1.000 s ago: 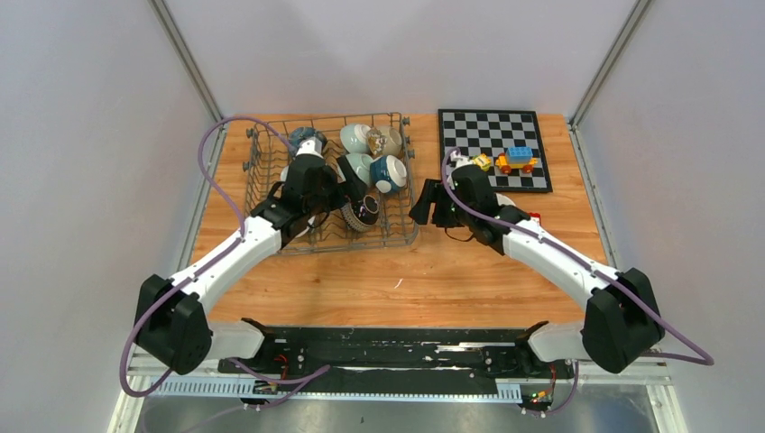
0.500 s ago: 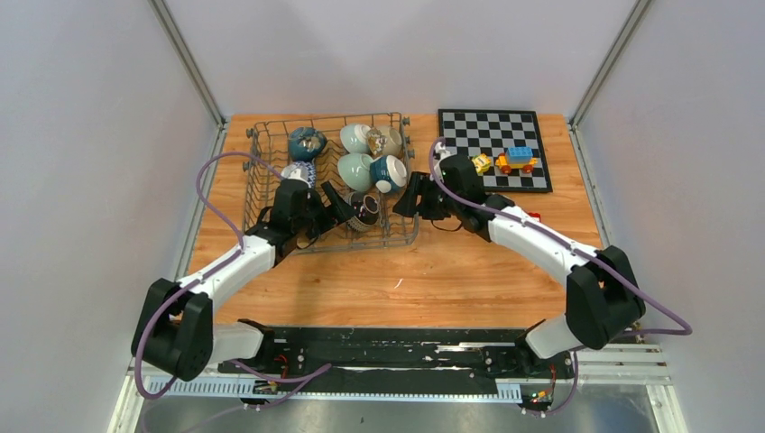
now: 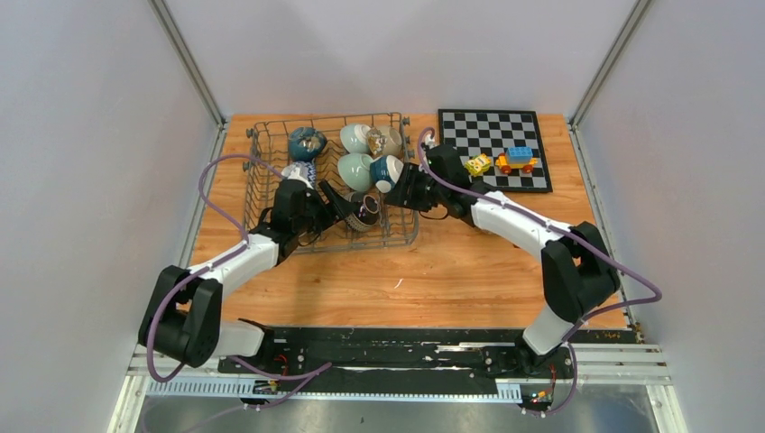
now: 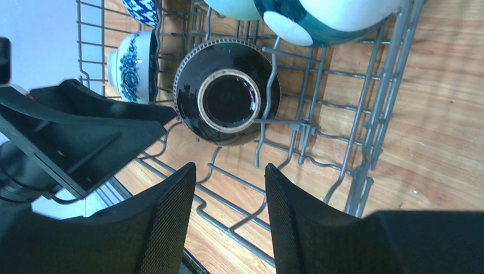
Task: Unload the bowls from the dish rack
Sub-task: Pick up the bowl from the dish rack.
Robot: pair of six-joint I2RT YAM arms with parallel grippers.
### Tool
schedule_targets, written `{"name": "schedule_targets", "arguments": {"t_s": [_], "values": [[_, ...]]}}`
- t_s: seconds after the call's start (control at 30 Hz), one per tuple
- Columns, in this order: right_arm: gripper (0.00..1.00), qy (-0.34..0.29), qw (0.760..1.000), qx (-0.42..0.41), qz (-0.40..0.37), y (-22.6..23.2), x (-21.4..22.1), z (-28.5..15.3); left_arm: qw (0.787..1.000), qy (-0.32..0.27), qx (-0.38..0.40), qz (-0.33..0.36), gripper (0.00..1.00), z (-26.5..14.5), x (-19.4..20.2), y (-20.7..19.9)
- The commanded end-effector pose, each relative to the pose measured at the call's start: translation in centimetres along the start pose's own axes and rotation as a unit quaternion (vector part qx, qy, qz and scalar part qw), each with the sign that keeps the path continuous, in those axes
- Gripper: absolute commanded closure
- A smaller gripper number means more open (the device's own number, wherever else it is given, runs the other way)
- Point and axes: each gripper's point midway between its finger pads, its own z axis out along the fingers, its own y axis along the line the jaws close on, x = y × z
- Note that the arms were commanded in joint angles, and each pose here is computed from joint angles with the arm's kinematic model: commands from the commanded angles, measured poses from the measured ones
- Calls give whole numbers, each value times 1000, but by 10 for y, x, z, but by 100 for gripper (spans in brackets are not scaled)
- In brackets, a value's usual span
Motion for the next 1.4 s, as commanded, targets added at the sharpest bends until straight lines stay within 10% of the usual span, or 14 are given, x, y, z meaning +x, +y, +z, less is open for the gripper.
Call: {"name": "schedule_targets", "arguments": {"t_s": [0.0, 1.37], "values": [[51, 4, 1000, 1, 16, 6, -4, 11, 1000, -5, 9, -11, 29, 4, -1, 5], [74, 69, 997, 9, 29, -8, 11, 68, 996, 18, 88, -19, 52, 14, 3, -18]]}}
